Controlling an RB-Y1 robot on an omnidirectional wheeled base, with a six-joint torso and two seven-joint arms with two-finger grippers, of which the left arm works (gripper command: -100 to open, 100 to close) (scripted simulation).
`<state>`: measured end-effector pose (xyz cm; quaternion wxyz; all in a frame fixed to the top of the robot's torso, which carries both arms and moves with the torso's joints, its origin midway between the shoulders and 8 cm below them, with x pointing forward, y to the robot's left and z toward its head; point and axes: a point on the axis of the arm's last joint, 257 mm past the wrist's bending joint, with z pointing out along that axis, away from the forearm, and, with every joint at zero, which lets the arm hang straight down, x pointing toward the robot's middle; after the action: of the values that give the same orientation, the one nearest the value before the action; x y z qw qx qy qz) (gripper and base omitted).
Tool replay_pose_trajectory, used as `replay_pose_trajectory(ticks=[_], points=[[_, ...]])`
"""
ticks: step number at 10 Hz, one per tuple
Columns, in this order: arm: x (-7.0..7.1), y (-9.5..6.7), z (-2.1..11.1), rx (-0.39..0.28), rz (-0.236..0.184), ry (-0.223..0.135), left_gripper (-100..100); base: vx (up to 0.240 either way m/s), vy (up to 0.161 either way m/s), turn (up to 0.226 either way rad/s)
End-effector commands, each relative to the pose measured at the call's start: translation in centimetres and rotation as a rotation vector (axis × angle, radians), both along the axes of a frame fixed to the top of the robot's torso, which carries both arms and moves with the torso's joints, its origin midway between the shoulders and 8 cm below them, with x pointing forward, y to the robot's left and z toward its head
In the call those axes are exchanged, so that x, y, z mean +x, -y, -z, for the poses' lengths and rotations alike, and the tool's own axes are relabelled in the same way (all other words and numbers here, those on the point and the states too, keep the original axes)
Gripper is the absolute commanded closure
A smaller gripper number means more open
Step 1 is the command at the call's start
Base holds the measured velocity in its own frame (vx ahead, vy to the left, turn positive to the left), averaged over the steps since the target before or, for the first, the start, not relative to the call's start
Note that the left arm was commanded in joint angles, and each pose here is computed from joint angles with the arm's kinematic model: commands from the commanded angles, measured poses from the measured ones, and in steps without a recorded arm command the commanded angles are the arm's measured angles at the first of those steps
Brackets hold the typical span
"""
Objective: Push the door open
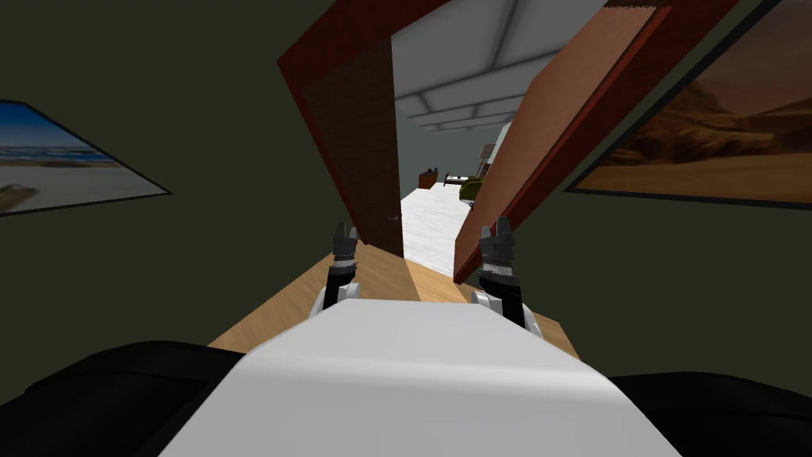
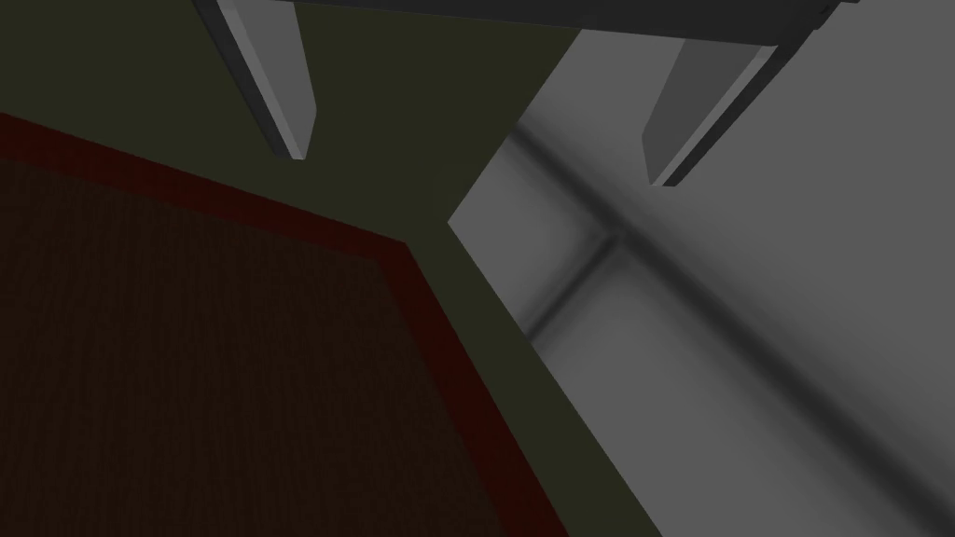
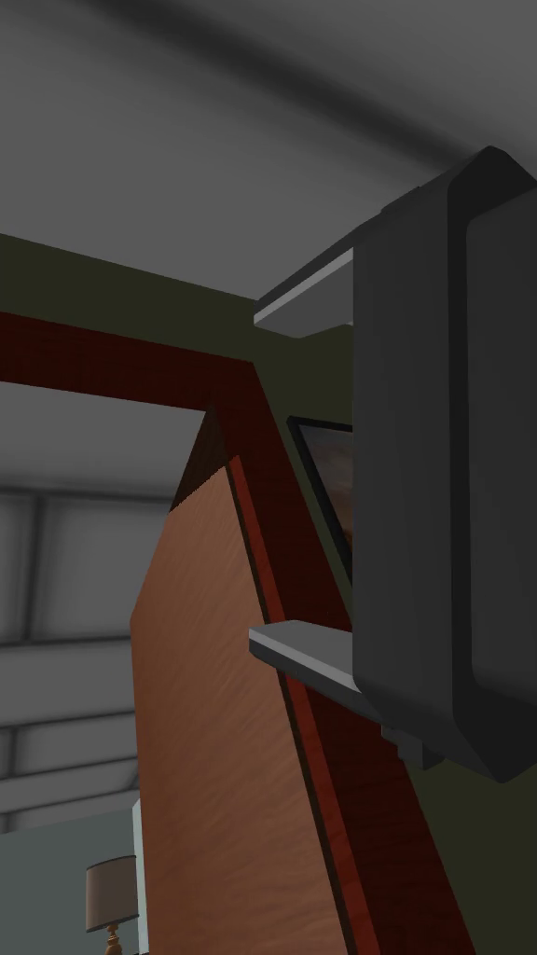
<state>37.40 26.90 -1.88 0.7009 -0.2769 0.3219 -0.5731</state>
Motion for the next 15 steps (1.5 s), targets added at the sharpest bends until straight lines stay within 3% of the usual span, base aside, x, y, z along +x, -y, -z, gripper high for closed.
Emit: replay_pose_trajectory(ticks=[1, 6, 15], points=[[0.6, 0.2, 1.2, -0.003, 0.009, -0.021, -100, 0.089, 0.047, -0.045], [2.4, 0.8, 5.3, -0.016, 0.036, -0.096, -100, 0.097, 0.050, -0.055], [5.0, 2.5, 14.1, -0.044, 0.089, -0.254, -100, 0.092, 0.062, -0.064]])
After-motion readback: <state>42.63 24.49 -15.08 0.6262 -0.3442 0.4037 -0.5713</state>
